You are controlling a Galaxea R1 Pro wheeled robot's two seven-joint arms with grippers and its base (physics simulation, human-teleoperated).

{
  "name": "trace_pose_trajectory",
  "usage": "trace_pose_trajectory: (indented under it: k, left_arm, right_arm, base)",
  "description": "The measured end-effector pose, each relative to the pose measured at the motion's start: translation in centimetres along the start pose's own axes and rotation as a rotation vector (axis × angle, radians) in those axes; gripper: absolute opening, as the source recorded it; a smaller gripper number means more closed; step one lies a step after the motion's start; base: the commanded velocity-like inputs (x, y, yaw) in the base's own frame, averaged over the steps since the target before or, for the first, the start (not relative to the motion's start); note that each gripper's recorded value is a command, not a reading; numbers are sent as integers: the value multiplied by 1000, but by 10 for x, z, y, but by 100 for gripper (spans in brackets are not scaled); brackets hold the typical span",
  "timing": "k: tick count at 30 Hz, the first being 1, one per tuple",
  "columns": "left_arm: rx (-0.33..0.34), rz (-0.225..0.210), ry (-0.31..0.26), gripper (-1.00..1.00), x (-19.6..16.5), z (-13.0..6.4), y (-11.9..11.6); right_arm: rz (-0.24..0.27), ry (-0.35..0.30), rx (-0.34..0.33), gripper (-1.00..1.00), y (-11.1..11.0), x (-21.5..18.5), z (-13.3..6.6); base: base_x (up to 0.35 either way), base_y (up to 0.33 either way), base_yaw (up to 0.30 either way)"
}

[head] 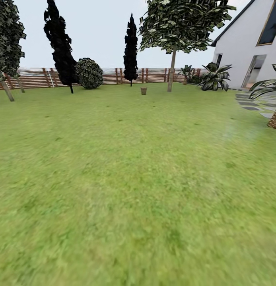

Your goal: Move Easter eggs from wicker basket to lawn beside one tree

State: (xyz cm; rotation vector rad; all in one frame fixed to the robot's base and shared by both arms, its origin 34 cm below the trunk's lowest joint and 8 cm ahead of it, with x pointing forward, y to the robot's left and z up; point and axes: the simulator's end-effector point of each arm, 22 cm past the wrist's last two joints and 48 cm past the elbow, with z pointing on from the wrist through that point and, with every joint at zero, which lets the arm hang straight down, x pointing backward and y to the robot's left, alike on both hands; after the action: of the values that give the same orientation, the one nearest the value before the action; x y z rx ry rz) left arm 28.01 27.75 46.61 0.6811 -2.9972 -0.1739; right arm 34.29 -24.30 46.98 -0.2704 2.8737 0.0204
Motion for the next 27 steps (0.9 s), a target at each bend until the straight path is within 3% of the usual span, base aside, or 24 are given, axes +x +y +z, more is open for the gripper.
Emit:
trace_pose_trajectory:
  k: [27]
  left_arm:
    - [0, -1, 0, 100, 0, 0, 0]
  right_arm:
    - [0, 0, 0, 100, 0, 0, 0]
  base:
    - [325, 0, 0]
